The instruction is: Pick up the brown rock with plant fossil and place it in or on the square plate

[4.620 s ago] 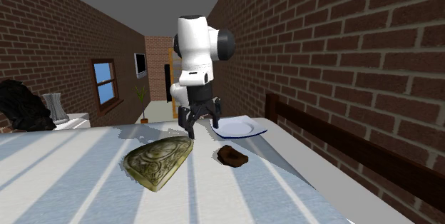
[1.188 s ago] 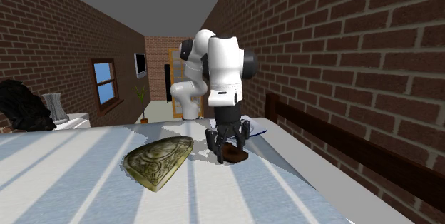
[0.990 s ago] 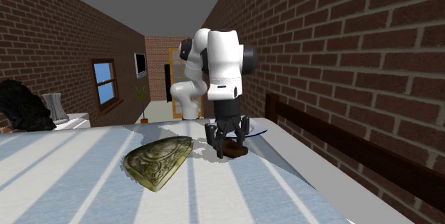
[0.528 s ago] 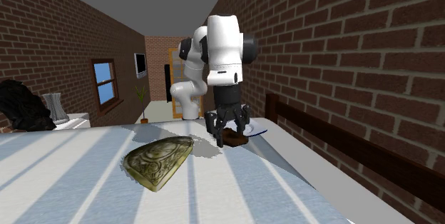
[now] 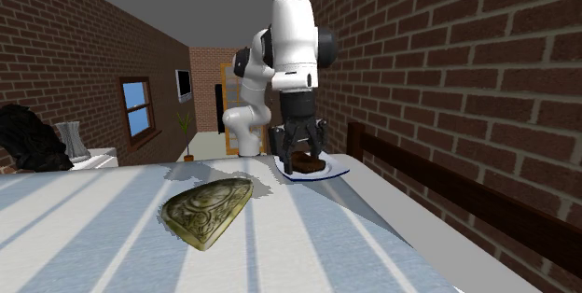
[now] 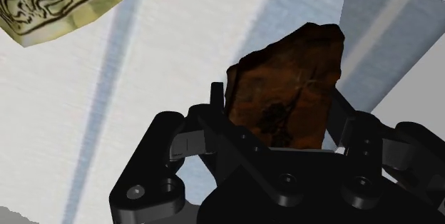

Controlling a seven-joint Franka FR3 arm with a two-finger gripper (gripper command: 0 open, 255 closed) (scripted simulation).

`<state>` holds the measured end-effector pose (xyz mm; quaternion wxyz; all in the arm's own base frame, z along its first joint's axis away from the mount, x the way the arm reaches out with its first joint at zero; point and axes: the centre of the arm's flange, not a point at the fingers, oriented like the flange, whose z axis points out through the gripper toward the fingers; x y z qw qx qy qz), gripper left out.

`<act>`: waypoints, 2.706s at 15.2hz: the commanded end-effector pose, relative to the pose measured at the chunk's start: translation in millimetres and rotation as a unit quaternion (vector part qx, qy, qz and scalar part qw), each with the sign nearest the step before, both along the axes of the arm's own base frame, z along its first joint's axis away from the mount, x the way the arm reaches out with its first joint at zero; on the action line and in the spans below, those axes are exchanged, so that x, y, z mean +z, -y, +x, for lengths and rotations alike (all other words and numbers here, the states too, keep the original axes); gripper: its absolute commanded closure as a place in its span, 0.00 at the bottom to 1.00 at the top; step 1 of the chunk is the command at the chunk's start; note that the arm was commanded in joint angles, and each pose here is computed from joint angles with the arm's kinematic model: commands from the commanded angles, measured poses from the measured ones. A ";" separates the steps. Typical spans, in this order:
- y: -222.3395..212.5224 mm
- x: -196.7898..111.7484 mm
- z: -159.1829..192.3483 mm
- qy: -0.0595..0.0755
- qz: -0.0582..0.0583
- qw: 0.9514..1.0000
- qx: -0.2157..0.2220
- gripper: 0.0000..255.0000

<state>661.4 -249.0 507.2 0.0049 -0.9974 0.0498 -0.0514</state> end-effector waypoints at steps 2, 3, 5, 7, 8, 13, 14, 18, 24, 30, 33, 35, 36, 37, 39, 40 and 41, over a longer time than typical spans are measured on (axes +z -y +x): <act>-25.1 -0.1 -20.8 0.000 0.000 1.000 0.000 1.00; -35.1 -0.3 -29.4 0.000 0.000 1.000 0.000 1.00; -55.2 -0.7 -46.6 0.000 0.000 1.000 0.000 1.00; -75.2 -1.0 -63.7 0.000 0.000 1.000 0.000 1.00; -85.2 -1.2 -72.3 0.000 0.000 1.000 0.000 1.00; -135.3 -2.1 -115.3 0.000 0.000 1.000 0.000 1.00; -145.3 -2.3 -123.9 0.000 0.000 1.000 0.000 1.00; -165.3 -13.2 -140.9 0.000 0.000 1.000 0.000 1.00; -165.3 -44.9 -140.9 0.000 0.000 1.000 0.000 1.00; -165.3 -69.6 -140.9 0.000 0.000 1.000 0.000 1.00; -165.3 -69.6 -140.9 0.000 0.000 1.000 0.000 1.00; -165.3 -69.6 -140.9 0.000 0.000 1.000 0.000 1.00; -165.3 -69.6 -140.9 0.000 0.000 1.000 0.000 1.00; -165.3 -69.6 -140.9 0.000 0.000 1.000 0.000 0.00; -165.3 -69.6 -141.0 0.000 0.000 1.000 0.000 0.00; -165.3 -69.6 -140.9 0.000 0.000 1.000 0.000 0.00; -165.3 -69.6 -140.9 0.000 0.000 1.000 0.000 0.00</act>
